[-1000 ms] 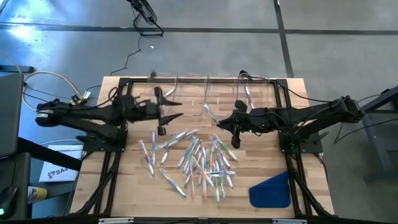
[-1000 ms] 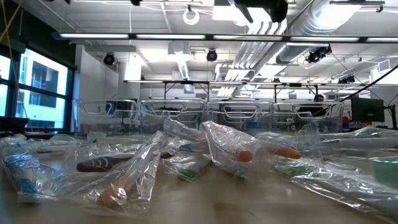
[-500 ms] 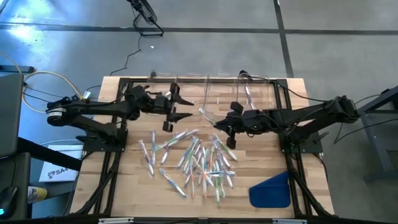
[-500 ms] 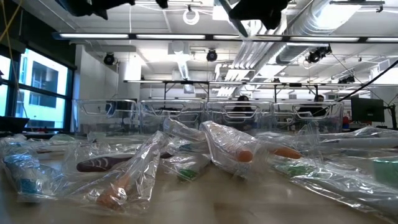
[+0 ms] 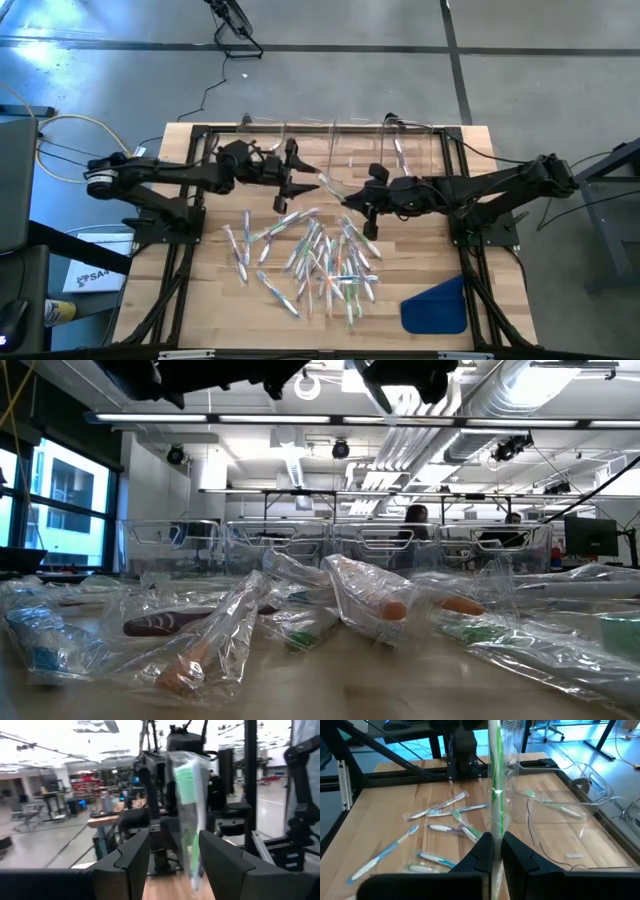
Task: Pick & Place Toothbrushes
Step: Put the green toothbrush into the left transparent bin
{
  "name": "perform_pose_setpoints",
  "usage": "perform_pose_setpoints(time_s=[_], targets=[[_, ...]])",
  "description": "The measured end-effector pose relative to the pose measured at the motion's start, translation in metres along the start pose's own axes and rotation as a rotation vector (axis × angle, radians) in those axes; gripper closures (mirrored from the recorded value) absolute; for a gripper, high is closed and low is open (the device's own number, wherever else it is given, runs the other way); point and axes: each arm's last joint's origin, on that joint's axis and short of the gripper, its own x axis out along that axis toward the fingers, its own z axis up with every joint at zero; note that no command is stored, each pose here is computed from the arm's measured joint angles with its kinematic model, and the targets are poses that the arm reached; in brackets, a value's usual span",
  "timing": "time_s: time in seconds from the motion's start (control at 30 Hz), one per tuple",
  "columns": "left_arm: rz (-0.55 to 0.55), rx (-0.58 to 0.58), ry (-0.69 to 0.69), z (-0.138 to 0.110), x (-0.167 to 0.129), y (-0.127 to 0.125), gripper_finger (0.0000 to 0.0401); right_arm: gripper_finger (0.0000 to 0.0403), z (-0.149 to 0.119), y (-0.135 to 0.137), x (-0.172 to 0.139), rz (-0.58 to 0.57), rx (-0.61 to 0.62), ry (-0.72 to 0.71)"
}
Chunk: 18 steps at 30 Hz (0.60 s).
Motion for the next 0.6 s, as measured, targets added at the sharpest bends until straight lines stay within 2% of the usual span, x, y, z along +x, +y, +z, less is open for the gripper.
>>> perform_pose_setpoints(time_s=[0.33, 0.6], targets=[[-0.086, 0.008, -0.041, 0.005, 0.032, 0.001, 0.0235, 0.0388, -0.002, 0.000, 0.000, -0.002, -0.001, 0.016], [-0.107, 0.005, -0.028, 0.007, 0.035, 0.000, 0.0235, 0.0388, -0.002, -0.001, 0.000, -0.030, 0.012, 0.018]])
